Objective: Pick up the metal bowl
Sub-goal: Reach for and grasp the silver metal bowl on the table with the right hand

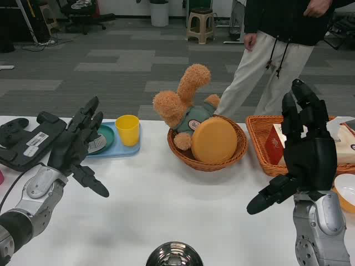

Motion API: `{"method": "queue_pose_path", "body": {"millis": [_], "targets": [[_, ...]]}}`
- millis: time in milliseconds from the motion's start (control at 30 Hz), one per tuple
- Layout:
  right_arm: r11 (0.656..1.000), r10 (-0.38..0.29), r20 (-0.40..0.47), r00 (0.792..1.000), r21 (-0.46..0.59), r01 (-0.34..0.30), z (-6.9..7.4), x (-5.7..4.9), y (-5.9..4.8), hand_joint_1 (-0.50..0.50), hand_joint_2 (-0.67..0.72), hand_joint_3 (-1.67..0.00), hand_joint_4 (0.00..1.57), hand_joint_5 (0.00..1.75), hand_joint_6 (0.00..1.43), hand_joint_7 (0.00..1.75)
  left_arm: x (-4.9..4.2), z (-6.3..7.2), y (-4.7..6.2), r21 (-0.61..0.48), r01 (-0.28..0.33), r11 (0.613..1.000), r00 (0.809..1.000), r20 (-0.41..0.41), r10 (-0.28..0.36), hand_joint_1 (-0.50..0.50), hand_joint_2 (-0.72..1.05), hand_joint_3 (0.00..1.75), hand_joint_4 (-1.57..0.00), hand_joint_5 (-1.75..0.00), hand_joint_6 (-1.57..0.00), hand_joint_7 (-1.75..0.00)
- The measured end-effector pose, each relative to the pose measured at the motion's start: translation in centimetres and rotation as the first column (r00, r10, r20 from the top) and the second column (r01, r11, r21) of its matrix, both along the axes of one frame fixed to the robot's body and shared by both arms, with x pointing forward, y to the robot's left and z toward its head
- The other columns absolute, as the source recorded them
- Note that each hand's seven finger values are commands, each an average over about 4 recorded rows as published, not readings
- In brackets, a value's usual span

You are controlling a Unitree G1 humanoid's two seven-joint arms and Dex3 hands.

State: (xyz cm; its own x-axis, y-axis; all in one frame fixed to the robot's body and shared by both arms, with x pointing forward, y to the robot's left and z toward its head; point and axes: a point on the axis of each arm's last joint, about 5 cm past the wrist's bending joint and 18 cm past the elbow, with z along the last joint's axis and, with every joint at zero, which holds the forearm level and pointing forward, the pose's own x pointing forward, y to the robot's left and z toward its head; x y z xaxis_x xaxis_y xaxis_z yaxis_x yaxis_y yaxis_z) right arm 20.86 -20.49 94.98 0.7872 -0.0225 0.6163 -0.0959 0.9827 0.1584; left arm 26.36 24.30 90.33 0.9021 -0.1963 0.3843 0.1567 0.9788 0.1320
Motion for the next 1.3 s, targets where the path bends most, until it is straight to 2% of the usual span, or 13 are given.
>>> {"method": "queue_pose_path", "body": {"millis": [67,167,200,267,333,367,433,1167,1300], "targets": [[1.0,-0.009,0.007,1.0,0.012,0.009,-0.1,0.5,0.5,-0.46,0.72,0.0,0.0,0.0,0.0,0.0,0.03,0.1,-0.4,-0.043,-0.022,0.999,0.999,0.028,0.023,-0.5,-0.46,0.09,-0.15,0.0,0.0,0.0],[0.999,-0.011,0.045,0.999,0.044,0.009,-0.1,2.5,3.0,-0.46,0.72,0.0,0.0,0.0,0.0,0.0,0.33,0.9,-2.4,-0.221,-0.073,0.973,0.983,0.148,0.107,-0.5,-0.46,0.09,-0.15,0.0,0.0,0.0],[0.999,-0.005,0.066,0.998,0.049,0.001,0.1,3.2,3.9,-0.46,0.72,0.0,0.0,0.0,0.0,0.0,0.4,1.3,-3.0,-0.286,-0.088,0.954,0.971,0.19,0.146,-0.5,-0.46,0.09,-0.15,0.0,0.0,0.0],[0.998,0.009,0.116,0.993,0.055,-0.016,0.5,4.0,5.4,-0.46,0.72,0.0,0.0,0.0,0.0,0.0,0.34,2.0,-3.5,-0.393,-0.125,0.911,0.938,0.251,0.237,-0.5,-0.46,0.09,-0.15,0.0,0.0,0.0],[0.998,0.018,0.168,0.986,0.062,-0.029,1.0,4.5,6.3,-0.46,0.72,0.0,0.0,0.0,0.0,0.0,0.18,2.5,-3.3,-0.469,-0.165,0.867,0.903,0.282,0.325,-0.5,-0.46,0.09,-0.15,0.0,0.0,0.0],[0.997,0.019,0.182,0.983,0.064,-0.031,1.2,4.6,6.5,-0.46,0.72,0.0,0.0,0.0,0.0,0.0,0.11,2.6,-3.1,-0.486,-0.178,0.856,0.893,0.285,0.348,-0.5,-0.46,0.09,-0.15,0.0,0.0,0.0],[0.997,0.016,0.192,0.981,0.067,-0.029,1.3,4.6,6.6,-0.46,0.69,0.0,0.0,0.0,0.0,0.0,-0.03,2.5,-2.9,-0.497,-0.193,0.846,0.886,0.282,0.368,-0.5,-0.46,0.09,-0.15,0.0,0.0,0.0],[0.998,0.015,0.189,0.982,0.063,-0.027,1.2,4.6,6.5,-0.46,0.72,0.0,0.0,0.0,0.0,0.0,-0.34,2.0,-2.8,-0.494,-0.206,0.845,0.889,0.267,0.373,-0.5,-0.46,0.09,-0.17,0.0,0.0,0.0],[0.999,0.019,0.187,0.982,0.036,-0.026,1.3,4.7,6.1,-0.46,0.66,0.0,0.0,0.0,0.0,0.0,-0.47,1.9,-2.7,-0.493,-0.211,0.844,0.889,0.262,0.375,-0.5,-0.44,0.09,-0.19,0.0,0.0,0.0]]}}
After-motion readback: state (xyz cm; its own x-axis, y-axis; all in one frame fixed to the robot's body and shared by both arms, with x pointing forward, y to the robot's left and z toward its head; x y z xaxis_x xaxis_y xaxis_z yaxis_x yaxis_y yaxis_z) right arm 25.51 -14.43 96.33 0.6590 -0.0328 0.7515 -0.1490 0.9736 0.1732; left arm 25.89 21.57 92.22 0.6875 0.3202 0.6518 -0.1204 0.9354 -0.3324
